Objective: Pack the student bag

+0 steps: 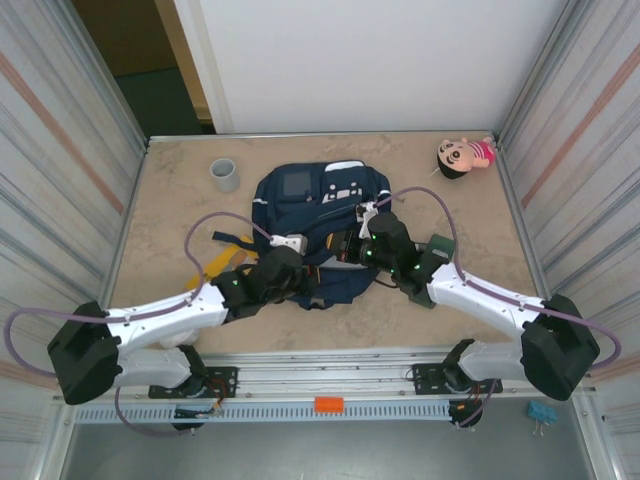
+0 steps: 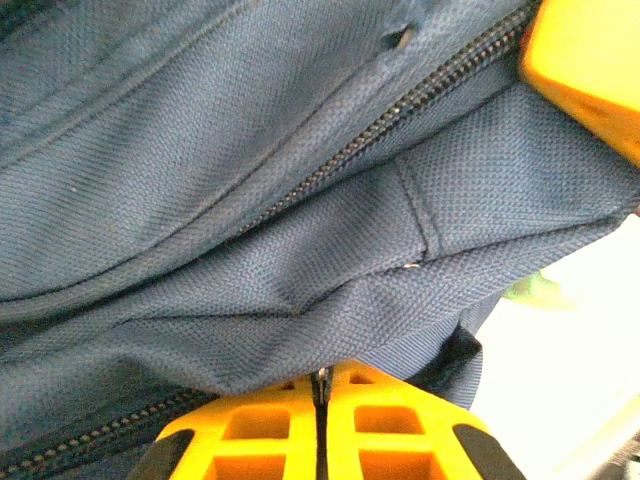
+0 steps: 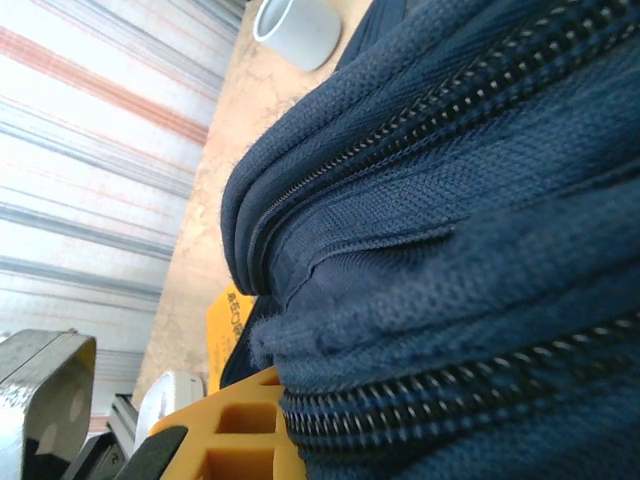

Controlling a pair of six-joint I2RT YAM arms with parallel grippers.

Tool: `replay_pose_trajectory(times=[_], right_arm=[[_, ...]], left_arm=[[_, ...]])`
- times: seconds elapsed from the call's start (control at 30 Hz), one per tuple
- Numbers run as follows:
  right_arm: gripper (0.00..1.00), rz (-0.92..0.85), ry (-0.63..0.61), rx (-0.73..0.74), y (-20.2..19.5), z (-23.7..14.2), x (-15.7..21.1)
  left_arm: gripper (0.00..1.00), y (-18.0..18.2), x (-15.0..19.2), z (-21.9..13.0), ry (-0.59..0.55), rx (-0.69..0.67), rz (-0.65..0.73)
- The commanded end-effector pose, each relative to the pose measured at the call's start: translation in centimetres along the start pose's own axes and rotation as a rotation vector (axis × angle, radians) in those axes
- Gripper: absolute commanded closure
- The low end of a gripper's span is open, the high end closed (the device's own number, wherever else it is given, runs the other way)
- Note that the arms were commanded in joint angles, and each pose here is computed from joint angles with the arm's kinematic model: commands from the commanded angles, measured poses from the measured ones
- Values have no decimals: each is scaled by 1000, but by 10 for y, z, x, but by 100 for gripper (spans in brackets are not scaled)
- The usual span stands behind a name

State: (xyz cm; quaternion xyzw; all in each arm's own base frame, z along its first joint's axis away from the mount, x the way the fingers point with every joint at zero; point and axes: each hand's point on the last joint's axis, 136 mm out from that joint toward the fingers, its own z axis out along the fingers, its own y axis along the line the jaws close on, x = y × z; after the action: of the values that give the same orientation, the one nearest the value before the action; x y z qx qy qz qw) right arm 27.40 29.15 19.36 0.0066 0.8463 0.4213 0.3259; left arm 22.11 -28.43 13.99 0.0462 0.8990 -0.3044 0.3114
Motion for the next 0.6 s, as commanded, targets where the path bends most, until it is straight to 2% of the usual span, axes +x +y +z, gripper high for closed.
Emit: replay_pose_trajectory(times=[0.0,0.2,0.37,0.47,0.57], right_arm=[[100,-100,1,-55,19,-2,-12],[100,-149,65,-115,24,-6,-11],[100,-223,153,-118,24,-16,-10],[100,-223,135,-102,20,-24,-26],[100,-199,119,-143,24,-33,-43]], left_arm=[[100,-27,-7,-11,13,195,-48],[100,-3,3,-22,87,146,1],[100,37,8,-36,112,-54,153],[100,65,6,-42,92,-184,200],[100,80,0,-45,50,-240,210]])
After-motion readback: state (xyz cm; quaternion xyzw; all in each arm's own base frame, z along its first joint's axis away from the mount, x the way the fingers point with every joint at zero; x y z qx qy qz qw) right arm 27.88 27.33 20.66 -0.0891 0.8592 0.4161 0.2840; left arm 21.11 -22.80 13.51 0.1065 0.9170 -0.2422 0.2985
